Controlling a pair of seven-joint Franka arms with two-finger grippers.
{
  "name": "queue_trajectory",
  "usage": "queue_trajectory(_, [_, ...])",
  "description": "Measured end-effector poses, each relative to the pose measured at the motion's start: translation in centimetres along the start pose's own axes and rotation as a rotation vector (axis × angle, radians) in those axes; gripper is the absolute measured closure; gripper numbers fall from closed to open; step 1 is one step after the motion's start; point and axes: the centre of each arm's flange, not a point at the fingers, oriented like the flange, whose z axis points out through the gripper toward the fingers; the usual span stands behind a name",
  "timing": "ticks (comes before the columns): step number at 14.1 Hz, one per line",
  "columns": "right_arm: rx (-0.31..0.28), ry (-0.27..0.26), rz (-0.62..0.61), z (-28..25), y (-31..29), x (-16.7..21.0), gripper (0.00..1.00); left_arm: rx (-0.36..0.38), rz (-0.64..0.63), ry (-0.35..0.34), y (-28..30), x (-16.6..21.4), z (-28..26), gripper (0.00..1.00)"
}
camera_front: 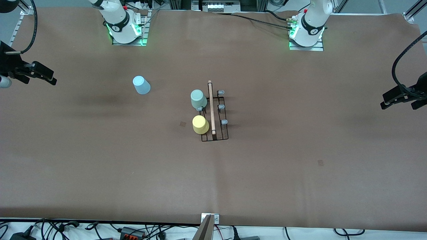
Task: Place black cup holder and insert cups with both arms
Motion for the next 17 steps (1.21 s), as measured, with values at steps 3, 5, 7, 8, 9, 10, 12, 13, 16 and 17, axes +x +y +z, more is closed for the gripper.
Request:
queue_trajectory(3, [0.0,0.0,-0.001,0.0,-0.07,0.0,0.0,0.0,0.0,0.0,0.02,0.0,0.0,0.0])
queue_trajectory(5, [0.0,0.0,-0.002,0.0,-0.07,0.0,0.0,0.0,0.001,0.0,0.04,0.0,0.0,0.0])
queue_trajectory(7, [0.0,0.0,-0.002,0.0,-0.09,0.0,0.0,0.0,0.001,0.0,0.05,0.0,0.0,0.0])
queue_trajectory(8, [0.0,0.001,-0.002,-0.01,-0.09,0.01,0.0,0.0,0.001,0.0,0.05,0.0,0.0,0.0])
queue_trajectory(9, [0.0,0.002,-0.002,-0.01,-0.09,0.02,0.0,0.0,0.001,0.0,0.05,0.0,0.0,0.0])
queue_trajectory(10, [-0.001,0.003,-0.002,-0.02,-0.09,0.03,0.0,0.0,0.001,0.0,0.05,0.0,0.0,0.0])
queue_trajectory(12, [-0.001,0.007,-0.003,-0.06,-0.09,0.07,0.0,0.0,0.001,0.0,0.06,0.0,0.0,0.0])
queue_trajectory(13, [-0.001,0.009,-0.003,-0.08,-0.09,0.1,0.0,0.0,0.001,0.0,0.06,0.0,0.0,0.0])
queue_trajectory(16, [-0.001,0.013,-0.003,-0.11,-0.09,0.14,0.0,0.0,0.001,0.0,0.06,0.0,0.0,0.0])
queue_trajectory(17, [-0.001,0.013,-0.004,-0.11,-0.13,0.14,0.0,0.0,0.001,0.0,0.06,0.0,0.0,0.0])
